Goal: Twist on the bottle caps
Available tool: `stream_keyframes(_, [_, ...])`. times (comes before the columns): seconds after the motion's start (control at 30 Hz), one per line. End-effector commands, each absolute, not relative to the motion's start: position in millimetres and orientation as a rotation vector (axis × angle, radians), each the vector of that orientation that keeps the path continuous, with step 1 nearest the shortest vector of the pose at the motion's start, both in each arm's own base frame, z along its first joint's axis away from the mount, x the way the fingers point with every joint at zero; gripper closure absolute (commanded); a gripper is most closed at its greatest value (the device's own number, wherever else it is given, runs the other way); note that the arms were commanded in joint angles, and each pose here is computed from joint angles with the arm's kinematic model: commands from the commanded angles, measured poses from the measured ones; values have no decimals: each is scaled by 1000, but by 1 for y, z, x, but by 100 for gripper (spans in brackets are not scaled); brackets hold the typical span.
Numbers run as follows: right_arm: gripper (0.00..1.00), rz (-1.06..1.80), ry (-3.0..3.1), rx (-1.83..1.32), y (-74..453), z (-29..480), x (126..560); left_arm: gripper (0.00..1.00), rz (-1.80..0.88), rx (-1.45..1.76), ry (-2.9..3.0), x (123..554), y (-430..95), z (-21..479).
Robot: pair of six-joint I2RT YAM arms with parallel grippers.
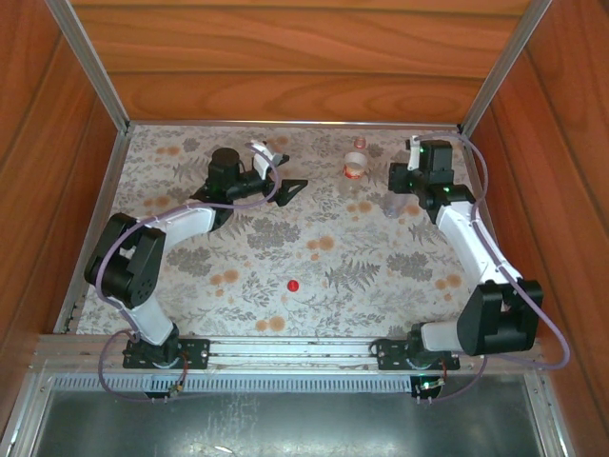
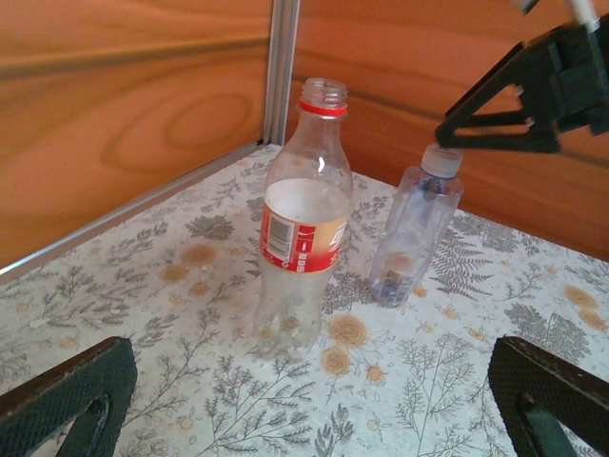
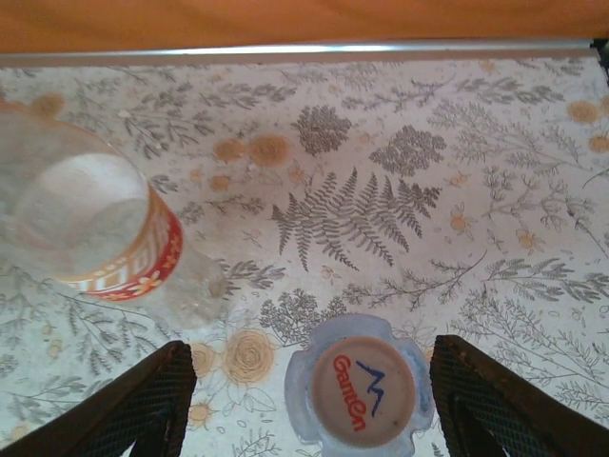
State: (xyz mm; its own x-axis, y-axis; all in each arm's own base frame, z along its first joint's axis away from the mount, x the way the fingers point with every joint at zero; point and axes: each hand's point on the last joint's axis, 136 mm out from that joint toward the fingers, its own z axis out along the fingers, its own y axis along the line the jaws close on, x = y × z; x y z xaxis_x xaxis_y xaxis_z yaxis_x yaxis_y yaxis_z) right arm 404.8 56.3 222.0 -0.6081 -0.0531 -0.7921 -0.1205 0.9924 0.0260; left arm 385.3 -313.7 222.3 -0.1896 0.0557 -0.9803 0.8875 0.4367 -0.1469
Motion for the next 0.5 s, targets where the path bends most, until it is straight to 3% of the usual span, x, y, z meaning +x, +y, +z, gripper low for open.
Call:
stream_keyframes(0.0, [29,185,2163,-173,71,253,401,0,-926,828,1568,390,-314,226])
stream_keyframes(0.17, [27,291,2091,-341,115,285,404,0,-913,848,1561,386,-312,222])
stream_keyframes(0.47, [25,328,2051,-508,169,295,438,0,-949,899,1547,373,-314,218])
